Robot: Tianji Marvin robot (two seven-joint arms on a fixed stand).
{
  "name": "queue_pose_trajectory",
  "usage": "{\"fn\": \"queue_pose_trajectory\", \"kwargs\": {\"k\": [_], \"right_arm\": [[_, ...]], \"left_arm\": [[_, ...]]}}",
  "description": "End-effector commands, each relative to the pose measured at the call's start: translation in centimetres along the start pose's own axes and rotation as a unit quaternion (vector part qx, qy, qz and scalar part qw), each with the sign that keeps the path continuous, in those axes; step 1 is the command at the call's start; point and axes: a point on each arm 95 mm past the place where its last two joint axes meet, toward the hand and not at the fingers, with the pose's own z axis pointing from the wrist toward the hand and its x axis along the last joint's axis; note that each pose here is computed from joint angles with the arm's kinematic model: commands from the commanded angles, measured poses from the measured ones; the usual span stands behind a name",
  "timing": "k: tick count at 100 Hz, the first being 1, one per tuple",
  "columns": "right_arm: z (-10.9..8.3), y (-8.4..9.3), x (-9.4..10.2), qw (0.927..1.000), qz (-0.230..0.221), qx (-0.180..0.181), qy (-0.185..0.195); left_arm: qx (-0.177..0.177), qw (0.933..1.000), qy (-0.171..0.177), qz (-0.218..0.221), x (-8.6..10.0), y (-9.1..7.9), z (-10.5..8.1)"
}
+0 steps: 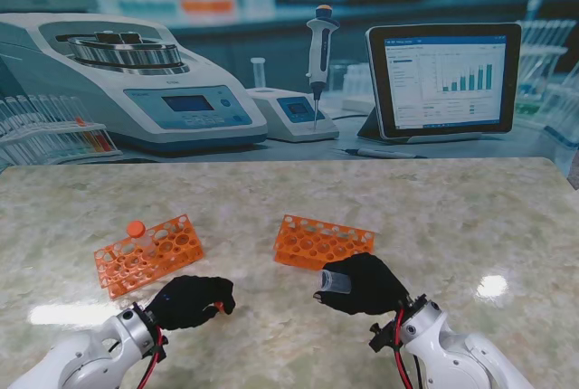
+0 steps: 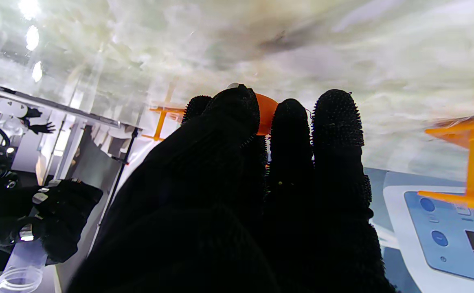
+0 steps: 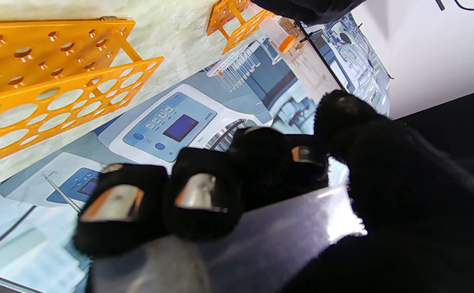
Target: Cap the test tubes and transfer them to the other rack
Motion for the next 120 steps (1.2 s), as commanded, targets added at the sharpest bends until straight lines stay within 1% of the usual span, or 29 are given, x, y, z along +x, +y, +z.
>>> {"fn": "queue_pose_trajectory", "kwargs": {"k": [1,38,64,108,120], "right_arm": [[-0.2,-0.3,0.0,1.0,0.004,0.004,-0.002],[-0.2,-0.3,0.0,1.0,0.006,0.007,-0.002],[-0.1,-0.4,0.0,0.9999,0.007,0.009,-0.002],[-0.1,-0.4,0.0,0.9999,0.009,0.011,-0.002],[-0.1,-0.5,0.0,0.9998,0.01,0.014,-0.002]], "left_arm": [[0.003,1.0,0.005,-0.003,0.6,-0.2,0.3],[0.032,0.9991,0.017,-0.023,1.5,-1.5,0.9],[0.056,0.9972,0.03,-0.04,1.9,-2.4,1.7],[0.091,0.9917,0.046,-0.079,2.3,-3.6,2.9],[0.103,0.9889,0.051,-0.094,2.4,-3.9,3.2]]}}
